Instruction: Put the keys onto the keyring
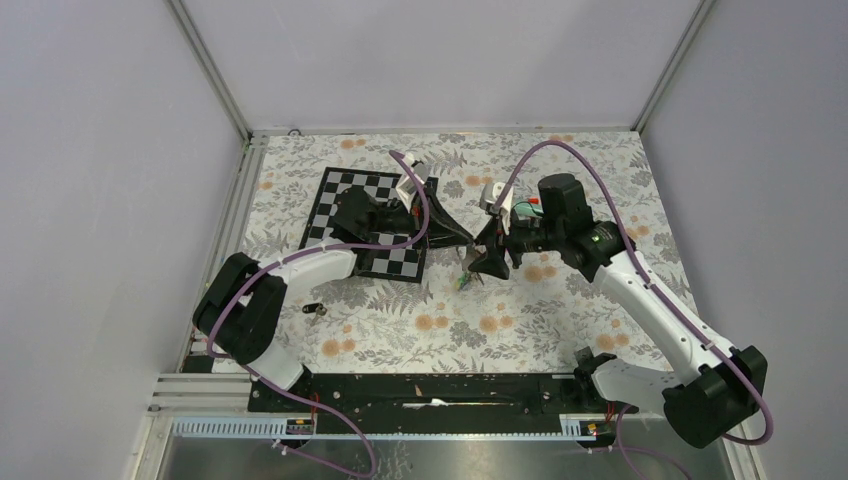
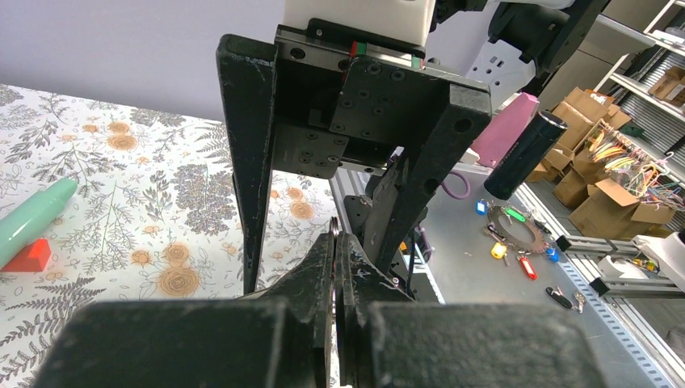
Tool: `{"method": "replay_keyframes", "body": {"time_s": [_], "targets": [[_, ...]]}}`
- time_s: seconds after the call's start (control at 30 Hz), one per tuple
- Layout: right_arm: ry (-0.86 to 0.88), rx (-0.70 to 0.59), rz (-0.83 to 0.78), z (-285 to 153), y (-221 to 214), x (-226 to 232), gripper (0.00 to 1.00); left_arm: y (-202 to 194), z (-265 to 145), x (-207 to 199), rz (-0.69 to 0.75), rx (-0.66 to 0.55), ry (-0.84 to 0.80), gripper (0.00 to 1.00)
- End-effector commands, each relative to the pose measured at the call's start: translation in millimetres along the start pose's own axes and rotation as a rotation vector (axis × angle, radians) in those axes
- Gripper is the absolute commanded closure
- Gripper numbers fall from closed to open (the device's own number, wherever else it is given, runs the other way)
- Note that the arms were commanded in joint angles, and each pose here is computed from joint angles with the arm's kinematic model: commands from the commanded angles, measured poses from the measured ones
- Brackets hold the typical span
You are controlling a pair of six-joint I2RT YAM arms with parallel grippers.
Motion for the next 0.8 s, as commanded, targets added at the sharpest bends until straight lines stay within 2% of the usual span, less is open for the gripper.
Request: {"method": "replay_keyframes", "body": {"time_s": [0.0, 0.2, 0.33, 0.77], "targets": [[-0.003, -0.02, -0.045, -2, 5, -2, 0.33, 19, 1, -17, 0.102, -0.054, -0.025, 1.0], [0.012, -0.002, -0.076, -11, 6, 5, 0.33, 17, 1, -15, 0.103, -0.047, -0.025, 1.0], [0.037, 0.006, -0.081, -13, 6, 9, 0.38, 18, 1, -16, 0.106, -0.048, -0.026, 1.0], [0.027, -0.007, -0.09, -13, 14, 6, 0.7, 16, 0, -17, 0.106, -0.041, -0.028, 1.0]]}}
Point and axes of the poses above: each gripper's point midway between its finger pads, its own z axis out along the fingers, its own x axis along the line the jaws close on, y = z × x, the point moved 6 cm from there along -z, back along the fingers, and after that the axes turned 1 degree about -z, right-handed, at the moved point
